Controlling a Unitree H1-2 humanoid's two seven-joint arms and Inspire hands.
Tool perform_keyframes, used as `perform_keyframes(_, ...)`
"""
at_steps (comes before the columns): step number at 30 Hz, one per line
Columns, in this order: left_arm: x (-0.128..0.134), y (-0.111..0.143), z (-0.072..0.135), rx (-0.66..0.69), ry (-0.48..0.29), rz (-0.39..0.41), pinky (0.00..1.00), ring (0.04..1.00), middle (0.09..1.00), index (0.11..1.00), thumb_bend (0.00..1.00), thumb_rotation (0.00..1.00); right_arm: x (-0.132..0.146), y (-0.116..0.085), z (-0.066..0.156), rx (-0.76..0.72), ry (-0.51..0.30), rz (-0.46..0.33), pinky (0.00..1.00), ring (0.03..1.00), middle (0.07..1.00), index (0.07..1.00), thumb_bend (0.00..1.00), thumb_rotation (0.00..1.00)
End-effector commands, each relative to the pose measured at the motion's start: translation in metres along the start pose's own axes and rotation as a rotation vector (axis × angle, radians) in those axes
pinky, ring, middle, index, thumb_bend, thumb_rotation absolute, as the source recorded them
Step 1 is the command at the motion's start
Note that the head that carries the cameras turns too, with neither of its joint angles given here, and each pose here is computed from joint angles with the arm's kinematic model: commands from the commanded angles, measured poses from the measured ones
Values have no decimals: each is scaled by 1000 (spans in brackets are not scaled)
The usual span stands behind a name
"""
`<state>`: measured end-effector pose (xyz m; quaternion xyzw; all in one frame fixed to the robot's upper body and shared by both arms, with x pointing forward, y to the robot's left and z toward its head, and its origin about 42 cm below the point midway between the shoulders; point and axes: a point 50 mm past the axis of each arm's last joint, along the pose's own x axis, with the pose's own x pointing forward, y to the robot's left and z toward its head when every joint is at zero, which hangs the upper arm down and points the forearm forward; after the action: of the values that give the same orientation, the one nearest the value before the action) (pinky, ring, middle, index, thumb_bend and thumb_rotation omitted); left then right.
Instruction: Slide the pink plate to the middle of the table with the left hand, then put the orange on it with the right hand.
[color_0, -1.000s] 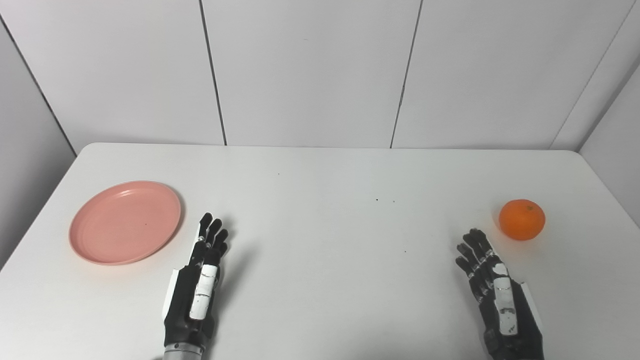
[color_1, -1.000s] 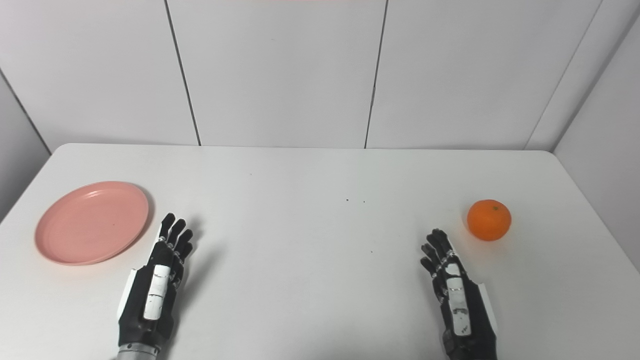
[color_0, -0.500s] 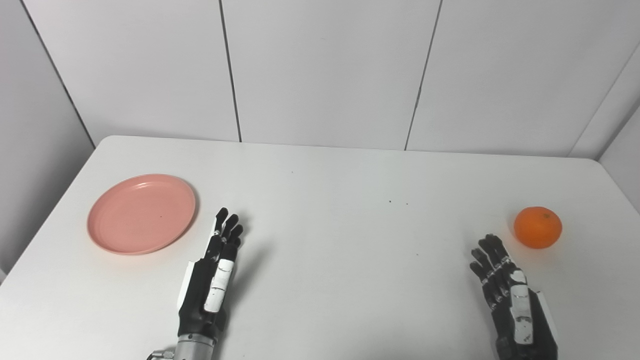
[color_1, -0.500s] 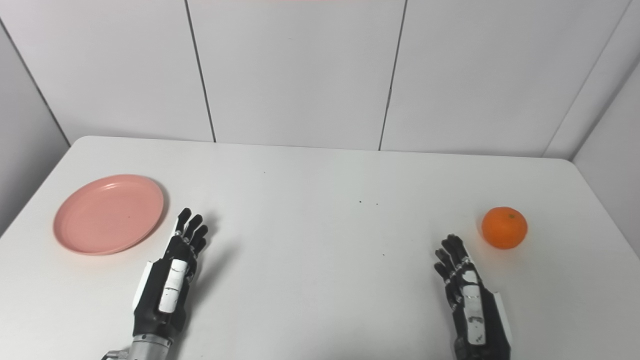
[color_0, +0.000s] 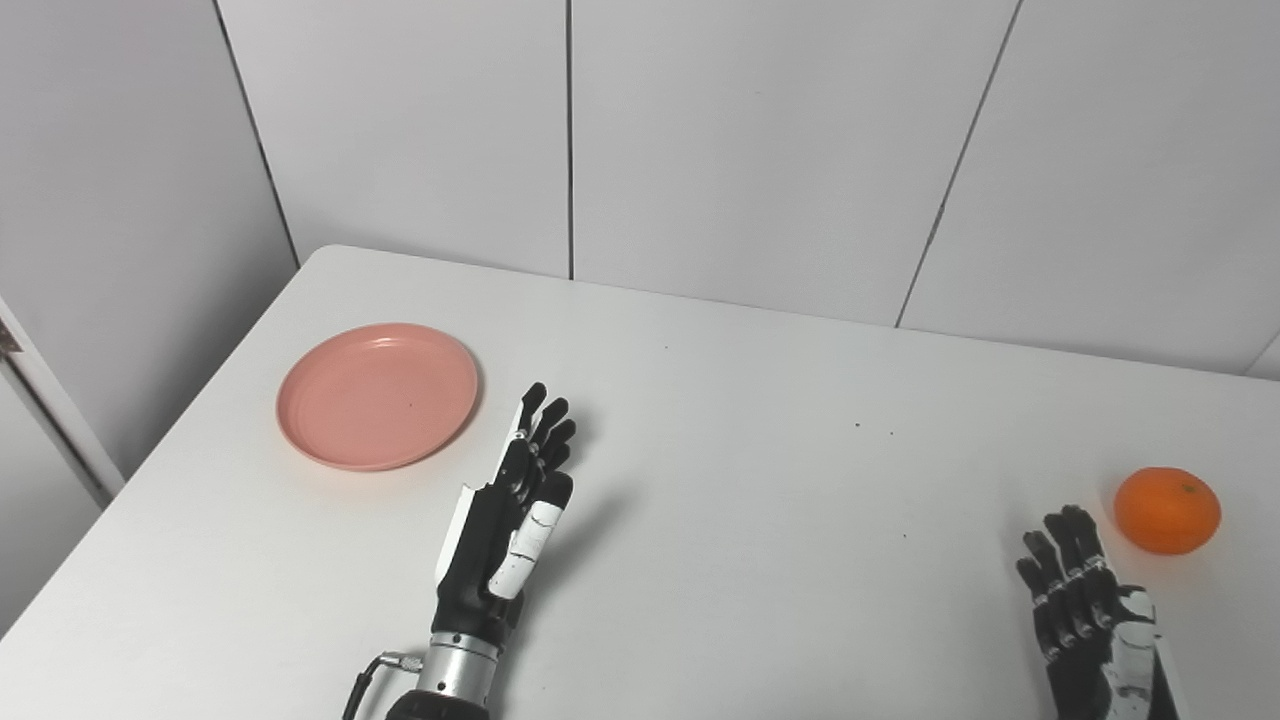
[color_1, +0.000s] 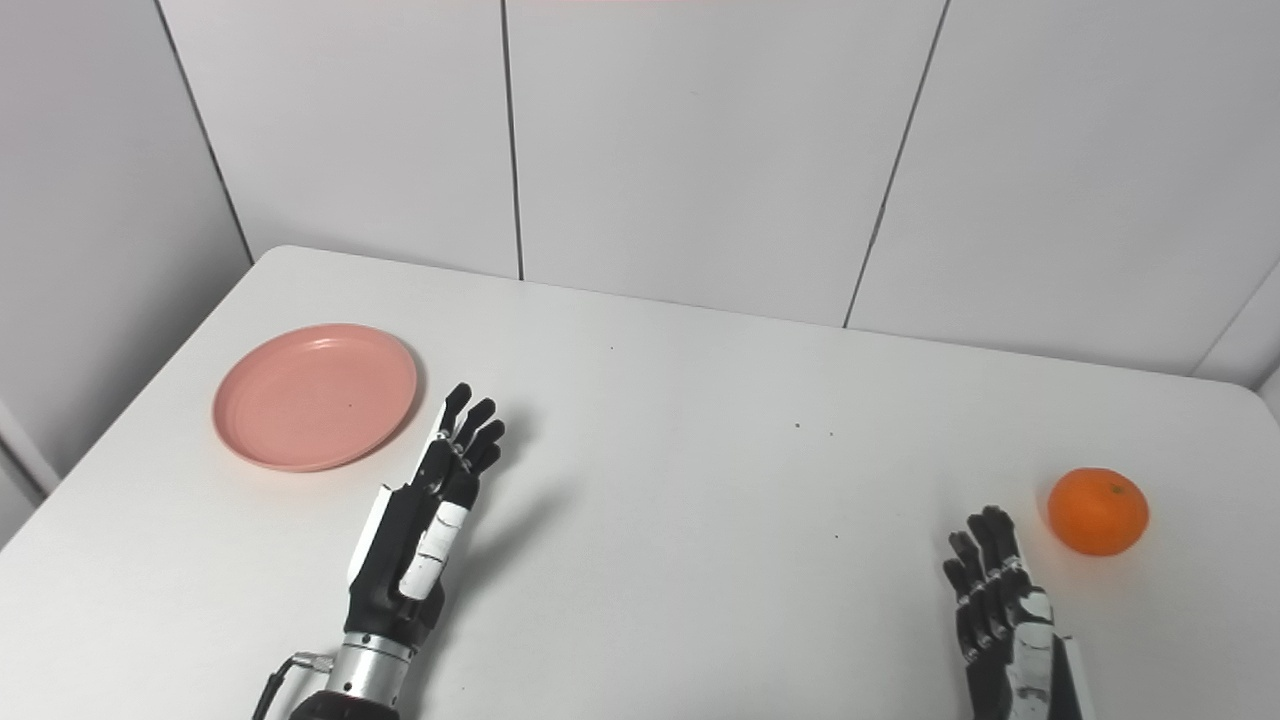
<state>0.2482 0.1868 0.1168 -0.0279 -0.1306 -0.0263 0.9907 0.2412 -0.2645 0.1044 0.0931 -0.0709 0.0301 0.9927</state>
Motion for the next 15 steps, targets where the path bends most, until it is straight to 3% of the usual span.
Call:
perform_keyframes(1, -33, -11, -40, -24, 144, 40, 940, 944, 964, 1000, 695, 799, -23, -25, -43, 4, 134, -44, 1000, 986, 988, 972, 817, 993)
perform_keyframes(15, -31, -14, -57, 8, 145, 41, 912, 925, 951, 1000, 730, 798, -18, -29, -54, 16, 145, -42, 1000, 1000, 1000, 997, 802, 1000)
